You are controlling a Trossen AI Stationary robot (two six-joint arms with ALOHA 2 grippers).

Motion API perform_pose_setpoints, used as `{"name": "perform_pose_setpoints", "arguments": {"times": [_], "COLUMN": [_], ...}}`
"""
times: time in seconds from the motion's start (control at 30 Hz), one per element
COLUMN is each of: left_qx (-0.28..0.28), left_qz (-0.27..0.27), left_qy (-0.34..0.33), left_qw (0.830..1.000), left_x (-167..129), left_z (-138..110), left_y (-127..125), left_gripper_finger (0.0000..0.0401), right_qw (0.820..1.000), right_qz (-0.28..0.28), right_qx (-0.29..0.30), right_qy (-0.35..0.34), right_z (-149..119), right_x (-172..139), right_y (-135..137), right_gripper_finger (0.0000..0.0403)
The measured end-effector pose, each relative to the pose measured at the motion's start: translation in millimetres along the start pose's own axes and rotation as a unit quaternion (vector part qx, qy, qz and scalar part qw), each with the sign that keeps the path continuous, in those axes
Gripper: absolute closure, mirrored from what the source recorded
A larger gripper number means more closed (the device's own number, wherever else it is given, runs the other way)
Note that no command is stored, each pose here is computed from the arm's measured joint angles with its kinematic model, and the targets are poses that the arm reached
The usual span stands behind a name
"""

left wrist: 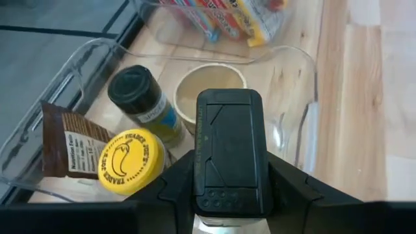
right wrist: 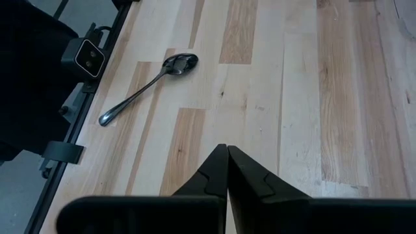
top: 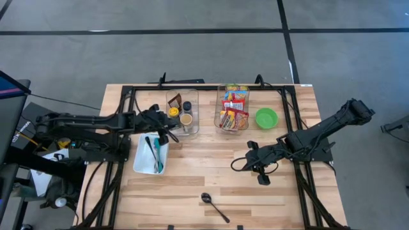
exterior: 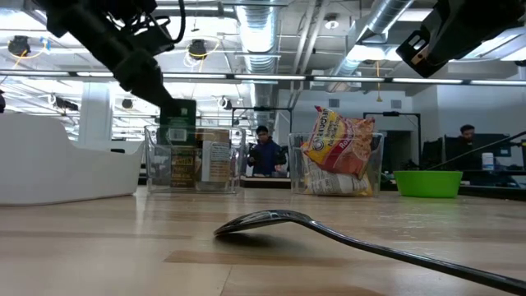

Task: Pick & Place Food Item
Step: Put the black seasoning can into the left transparent bin

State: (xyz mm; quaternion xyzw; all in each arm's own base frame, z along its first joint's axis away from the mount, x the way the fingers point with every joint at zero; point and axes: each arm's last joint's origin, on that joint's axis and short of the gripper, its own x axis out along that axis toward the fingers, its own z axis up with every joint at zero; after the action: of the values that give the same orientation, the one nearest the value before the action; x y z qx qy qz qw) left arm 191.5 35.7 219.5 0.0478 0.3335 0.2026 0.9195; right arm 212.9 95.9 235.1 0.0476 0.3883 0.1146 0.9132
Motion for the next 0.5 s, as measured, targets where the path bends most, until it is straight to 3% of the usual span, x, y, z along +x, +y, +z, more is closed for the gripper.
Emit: {"name": "perform_pose_setpoints", "arguments": {"times": [0.23, 0.5], "left_qx": [-0.004, -0.038], "left_qz": [0.019, -0.002], "left_qy": [-0.005, -0.001], "left_qw": [1.0, 0.999], "left_x": [8.1, 16.6], "left_z": [-9.8, -21.8], "left_y": [7.8, 22.8], "left_gripper_finger": [0.0269, 0.0267], "right_qw": [1.0, 1.0], "right_qz": [0.0, 0.0], "right_qx": [0.0, 0.002], "right_qy": [0.0, 0.0], "right_z": [0.0, 0.1], "right_x": [0.0, 0.0], "right_y": [0.0, 0.0], "right_gripper_finger": [0.0403, 0.0403]}}
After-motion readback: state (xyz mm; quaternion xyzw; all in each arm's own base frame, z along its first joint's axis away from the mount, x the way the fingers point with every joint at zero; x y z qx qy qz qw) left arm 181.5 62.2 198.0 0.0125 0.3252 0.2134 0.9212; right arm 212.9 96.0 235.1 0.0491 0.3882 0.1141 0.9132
